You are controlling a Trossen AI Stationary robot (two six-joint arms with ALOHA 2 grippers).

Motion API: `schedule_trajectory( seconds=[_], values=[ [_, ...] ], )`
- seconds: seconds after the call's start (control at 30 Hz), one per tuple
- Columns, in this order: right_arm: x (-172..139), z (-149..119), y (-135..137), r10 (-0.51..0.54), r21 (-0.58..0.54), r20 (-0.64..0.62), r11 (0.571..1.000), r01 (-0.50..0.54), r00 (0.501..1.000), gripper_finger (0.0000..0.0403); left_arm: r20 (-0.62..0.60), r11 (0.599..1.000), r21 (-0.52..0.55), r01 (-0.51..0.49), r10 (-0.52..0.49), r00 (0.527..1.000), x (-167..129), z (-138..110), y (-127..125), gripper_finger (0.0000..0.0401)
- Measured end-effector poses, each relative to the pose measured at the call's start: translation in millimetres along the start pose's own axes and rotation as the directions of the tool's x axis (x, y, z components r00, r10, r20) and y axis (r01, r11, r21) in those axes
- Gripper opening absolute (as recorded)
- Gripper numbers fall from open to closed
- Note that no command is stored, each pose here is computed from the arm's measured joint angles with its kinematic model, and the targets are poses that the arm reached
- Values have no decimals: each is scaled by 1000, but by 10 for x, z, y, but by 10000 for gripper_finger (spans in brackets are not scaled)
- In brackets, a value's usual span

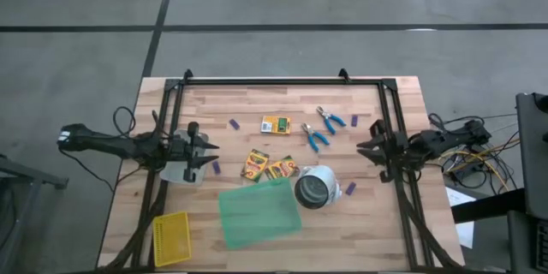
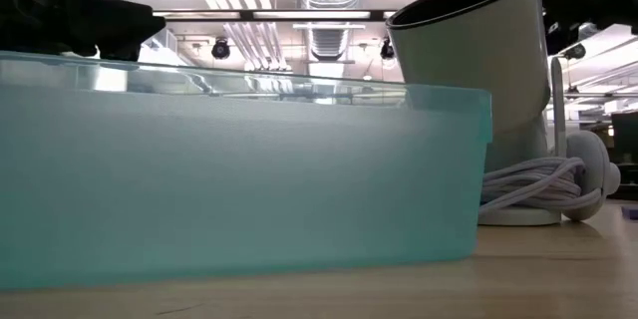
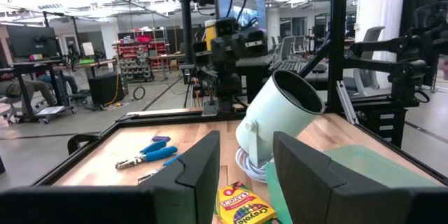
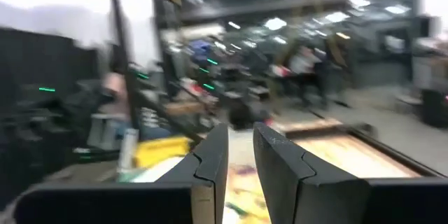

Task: Pick & Place School Supplies
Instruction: Put the blue eraser into the green bin

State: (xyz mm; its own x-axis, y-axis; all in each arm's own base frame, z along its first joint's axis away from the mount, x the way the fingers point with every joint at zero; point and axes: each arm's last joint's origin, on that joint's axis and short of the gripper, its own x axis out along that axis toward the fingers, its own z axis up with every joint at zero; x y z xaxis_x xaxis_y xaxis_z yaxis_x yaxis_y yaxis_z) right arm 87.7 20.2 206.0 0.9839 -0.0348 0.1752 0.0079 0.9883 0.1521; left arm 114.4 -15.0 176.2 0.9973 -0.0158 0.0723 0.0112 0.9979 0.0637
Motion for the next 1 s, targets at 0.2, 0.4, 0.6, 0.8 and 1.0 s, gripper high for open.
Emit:
schedule_trajectory(
  seconds=[0.2, 0.4, 0.6, 0.8, 1.0],
  values=[
    [-7, 334, -32, -226, 9, -143, 973, 230, 964, 68, -1, 1000, 0, 0, 0, 1000, 0, -1, 0, 139],
    [44, 773, -23, -432, 138, -191, 877, 460, 881, 68, 0, 1000, 0, -1, 1, 1000, 0, 0, 0, 139],
    [155, 1072, -18, -693, 163, -206, 672, 723, 691, 68, 0, 1000, 0, 0, 0, 1000, 0, 0, 0, 139],
    [211, 1161, -76, -792, 350, -318, 413, 840, 522, 68, 0, 1000, 0, -1, 1, 1000, 0, 0, 0, 139],
    [416, 1064, -159, -850, 294, -357, 292, 910, 388, 68, 0, 1000, 0, -1, 1, 1000, 0, 0, 0, 139]
  ],
)
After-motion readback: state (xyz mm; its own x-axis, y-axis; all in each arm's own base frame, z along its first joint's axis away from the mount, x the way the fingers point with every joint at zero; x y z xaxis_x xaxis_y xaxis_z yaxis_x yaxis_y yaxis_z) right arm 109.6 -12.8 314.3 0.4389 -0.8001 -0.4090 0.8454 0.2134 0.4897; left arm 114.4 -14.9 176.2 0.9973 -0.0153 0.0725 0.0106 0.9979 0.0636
